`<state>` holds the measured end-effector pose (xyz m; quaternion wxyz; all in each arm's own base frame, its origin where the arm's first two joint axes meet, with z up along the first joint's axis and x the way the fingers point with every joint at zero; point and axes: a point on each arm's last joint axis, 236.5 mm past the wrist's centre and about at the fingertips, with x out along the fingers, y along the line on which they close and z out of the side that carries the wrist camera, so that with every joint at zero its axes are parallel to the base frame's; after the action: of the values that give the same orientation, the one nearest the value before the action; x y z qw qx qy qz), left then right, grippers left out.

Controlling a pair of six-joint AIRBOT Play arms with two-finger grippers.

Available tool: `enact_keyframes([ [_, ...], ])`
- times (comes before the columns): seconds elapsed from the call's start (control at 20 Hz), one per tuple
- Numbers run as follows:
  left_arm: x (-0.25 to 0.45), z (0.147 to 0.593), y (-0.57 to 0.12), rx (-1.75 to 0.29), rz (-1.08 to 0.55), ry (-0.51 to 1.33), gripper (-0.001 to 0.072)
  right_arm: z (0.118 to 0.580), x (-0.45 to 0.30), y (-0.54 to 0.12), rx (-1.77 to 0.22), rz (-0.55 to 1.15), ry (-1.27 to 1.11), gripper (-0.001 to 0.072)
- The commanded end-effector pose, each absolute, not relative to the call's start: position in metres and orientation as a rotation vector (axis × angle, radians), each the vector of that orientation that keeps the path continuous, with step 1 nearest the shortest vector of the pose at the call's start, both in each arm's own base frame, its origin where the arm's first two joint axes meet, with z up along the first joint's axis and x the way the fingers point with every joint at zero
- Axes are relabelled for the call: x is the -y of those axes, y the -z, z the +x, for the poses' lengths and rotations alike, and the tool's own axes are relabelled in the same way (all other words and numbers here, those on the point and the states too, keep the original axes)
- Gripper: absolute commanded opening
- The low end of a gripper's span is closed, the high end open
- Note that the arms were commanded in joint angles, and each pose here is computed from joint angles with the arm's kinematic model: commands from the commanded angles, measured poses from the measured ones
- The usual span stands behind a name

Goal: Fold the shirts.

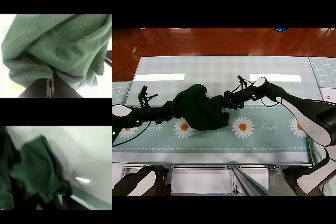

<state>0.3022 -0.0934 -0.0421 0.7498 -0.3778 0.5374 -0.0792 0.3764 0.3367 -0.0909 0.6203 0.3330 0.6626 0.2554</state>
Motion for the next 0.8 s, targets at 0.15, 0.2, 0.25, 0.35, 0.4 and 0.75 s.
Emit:
enact_keyframes([
  [0.15, 0.095, 0.301, 0.042, -1.183, -0.826, 0.18, 0.0018, 0.403, -0.351, 0.093, -1.437, 0.86, -0.458, 0.0354],
  [0.2, 0.095, 0.3, 0.042, -1.183, -0.827, 0.18, 0.0018, 0.406, -0.353, 0.093, -1.426, 0.869, -0.445, 0.0351],
  [0.25, 0.095, 0.3, 0.042, -1.183, -0.827, 0.18, 0.0018, 0.409, -0.354, 0.093, -1.413, 0.881, -0.432, 0.0274],
  [0.35, 0.095, 0.3, 0.042, -1.183, -0.826, 0.18, 0.0018, 0.415, -0.356, 0.091, -1.382, 0.89, -0.427, 0.002],
  [0.4, 0.095, 0.301, 0.042, -1.181, -0.823, 0.182, 0.0018, 0.416, -0.356, 0.089, -1.372, 0.885, -0.432, 0.0027],
  [0.75, 0.053, 0.359, -0.07, -0.882, -0.795, 0.211, 0.0018, 0.447, -0.3, -0.04, -1.054, 0.648, -0.53, 0.0026],
])
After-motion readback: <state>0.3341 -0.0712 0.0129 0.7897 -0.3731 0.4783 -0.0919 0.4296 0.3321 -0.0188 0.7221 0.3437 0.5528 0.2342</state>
